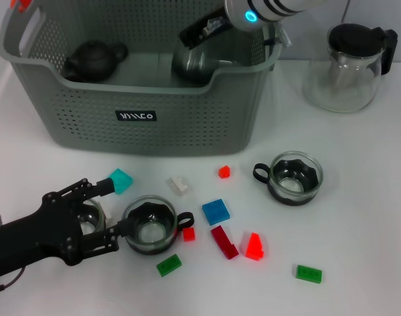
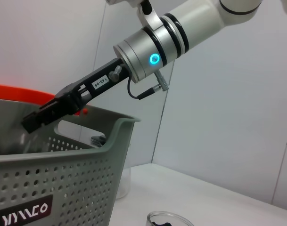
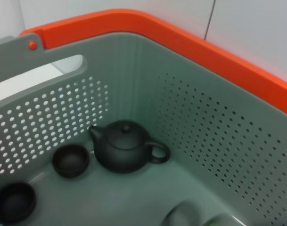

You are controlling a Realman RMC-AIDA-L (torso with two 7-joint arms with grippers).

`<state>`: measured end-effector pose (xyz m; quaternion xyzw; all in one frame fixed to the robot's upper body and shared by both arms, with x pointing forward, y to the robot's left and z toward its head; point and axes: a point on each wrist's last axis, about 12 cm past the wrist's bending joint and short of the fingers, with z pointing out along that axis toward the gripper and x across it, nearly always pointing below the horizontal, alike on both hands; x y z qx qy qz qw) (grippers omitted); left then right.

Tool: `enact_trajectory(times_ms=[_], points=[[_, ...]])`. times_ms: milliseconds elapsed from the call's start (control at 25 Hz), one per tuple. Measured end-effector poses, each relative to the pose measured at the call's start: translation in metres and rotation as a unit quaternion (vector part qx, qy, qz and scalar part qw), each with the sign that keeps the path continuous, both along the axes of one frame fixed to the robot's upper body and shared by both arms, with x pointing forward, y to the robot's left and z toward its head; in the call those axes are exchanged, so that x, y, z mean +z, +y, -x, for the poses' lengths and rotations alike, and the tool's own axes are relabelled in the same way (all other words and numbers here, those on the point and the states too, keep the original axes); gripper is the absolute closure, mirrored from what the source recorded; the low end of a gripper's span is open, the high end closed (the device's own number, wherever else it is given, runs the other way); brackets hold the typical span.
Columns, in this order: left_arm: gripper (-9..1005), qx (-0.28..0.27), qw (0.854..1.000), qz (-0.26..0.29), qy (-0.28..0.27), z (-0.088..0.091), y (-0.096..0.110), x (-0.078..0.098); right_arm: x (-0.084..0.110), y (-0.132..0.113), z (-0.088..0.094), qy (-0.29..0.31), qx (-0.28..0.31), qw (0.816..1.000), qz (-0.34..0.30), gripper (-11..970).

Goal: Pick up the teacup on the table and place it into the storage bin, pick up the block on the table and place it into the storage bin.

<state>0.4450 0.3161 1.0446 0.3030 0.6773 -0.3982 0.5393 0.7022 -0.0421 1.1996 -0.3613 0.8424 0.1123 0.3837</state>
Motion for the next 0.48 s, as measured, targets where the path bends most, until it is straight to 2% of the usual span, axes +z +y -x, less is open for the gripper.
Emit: enact_trajectory(times_ms=[240,400,440,480], points=[[135,0.003,1.000,0.002,-0.001,0.001,0.001,0.000,0.010,-0.009,-0.004,-0.023,-0.011,0.999,-0.034,612],[135,0.004,1.000,0.003,0.000,0.002,0.001,0.000,0.036,-0.040,0.002,-0.078,-0.015,0.986,-0.146,450],[135,0.005,1.000,0.003,0.000,0.002,0.002,0.000,0.039,-0.054,0.008,-0.091,-0.008,0.980,-0.177,449],[135,0.005,1.000,0.003,0.000,0.002,0.002,0.000,0.039,-0.079,0.025,-0.107,0.021,0.964,-0.244,448]])
